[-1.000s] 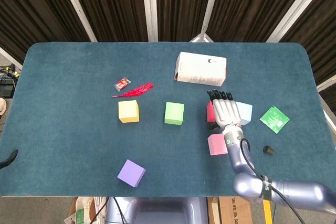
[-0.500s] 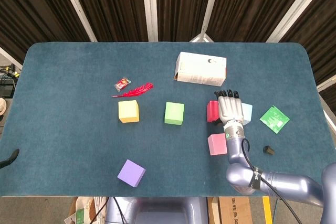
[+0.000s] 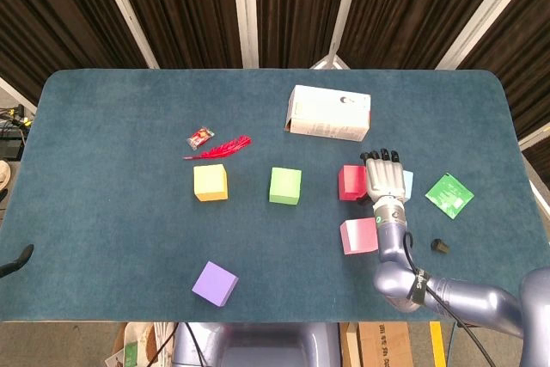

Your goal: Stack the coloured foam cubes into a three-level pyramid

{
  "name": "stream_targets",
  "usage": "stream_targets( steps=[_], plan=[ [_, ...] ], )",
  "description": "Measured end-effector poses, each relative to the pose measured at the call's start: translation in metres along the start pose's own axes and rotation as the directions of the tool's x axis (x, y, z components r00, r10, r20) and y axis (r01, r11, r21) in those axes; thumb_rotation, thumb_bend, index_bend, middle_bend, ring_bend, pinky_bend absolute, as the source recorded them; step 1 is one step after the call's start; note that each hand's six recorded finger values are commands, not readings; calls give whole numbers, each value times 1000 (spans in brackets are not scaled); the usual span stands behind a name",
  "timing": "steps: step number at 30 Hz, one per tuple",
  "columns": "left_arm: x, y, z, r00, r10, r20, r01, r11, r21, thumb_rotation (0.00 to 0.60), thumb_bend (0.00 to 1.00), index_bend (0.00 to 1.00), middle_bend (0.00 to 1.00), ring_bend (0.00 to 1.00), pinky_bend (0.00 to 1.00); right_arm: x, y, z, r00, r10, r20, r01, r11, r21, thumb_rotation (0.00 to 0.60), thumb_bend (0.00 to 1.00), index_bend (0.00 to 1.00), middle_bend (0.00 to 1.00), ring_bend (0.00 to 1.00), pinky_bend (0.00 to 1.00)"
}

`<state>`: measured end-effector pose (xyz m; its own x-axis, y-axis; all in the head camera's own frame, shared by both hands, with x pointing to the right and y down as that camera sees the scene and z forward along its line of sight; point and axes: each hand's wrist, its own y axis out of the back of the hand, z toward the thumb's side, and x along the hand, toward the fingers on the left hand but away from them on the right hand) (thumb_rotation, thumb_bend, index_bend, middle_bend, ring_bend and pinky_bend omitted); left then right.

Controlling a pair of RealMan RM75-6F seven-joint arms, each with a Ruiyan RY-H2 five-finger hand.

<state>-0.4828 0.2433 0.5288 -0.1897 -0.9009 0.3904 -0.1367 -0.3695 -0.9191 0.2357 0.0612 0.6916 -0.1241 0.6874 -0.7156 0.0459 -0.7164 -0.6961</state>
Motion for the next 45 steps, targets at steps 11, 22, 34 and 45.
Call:
stream_targets(
  steps=[11, 22, 34, 45],
  plan=[
    [2, -2, -1, 1000, -1, -11, 1, 1000, 1, 600, 315, 37, 0, 0, 0, -10, -12, -2, 1000, 22, 3, -22, 1000, -5, 600, 185, 243, 260, 97, 0],
    [3, -5, -1, 1000, -12, -18, 12, 1000, 0, 600, 315, 37, 0, 0, 0, -8, -10, 5, 1000, 5, -21, -5, 1000, -7, 600, 184, 256, 260, 98, 0],
    [4, -5, -2, 1000, -15, -24, 15, 1000, -4, 600, 315, 37, 0, 0, 0, -4, -4, 11, 1000, -7, -27, 7, 1000, 12, 600, 254, 321, 310, 137, 0],
    [5, -3, -4, 999, -14, -31, 14, 1000, -15, 600, 315, 37, 0, 0, 0, -6, -5, 17, 999, -22, -25, 22, 1000, 15, 600, 303, 334, 382, 214, 0]
  ],
)
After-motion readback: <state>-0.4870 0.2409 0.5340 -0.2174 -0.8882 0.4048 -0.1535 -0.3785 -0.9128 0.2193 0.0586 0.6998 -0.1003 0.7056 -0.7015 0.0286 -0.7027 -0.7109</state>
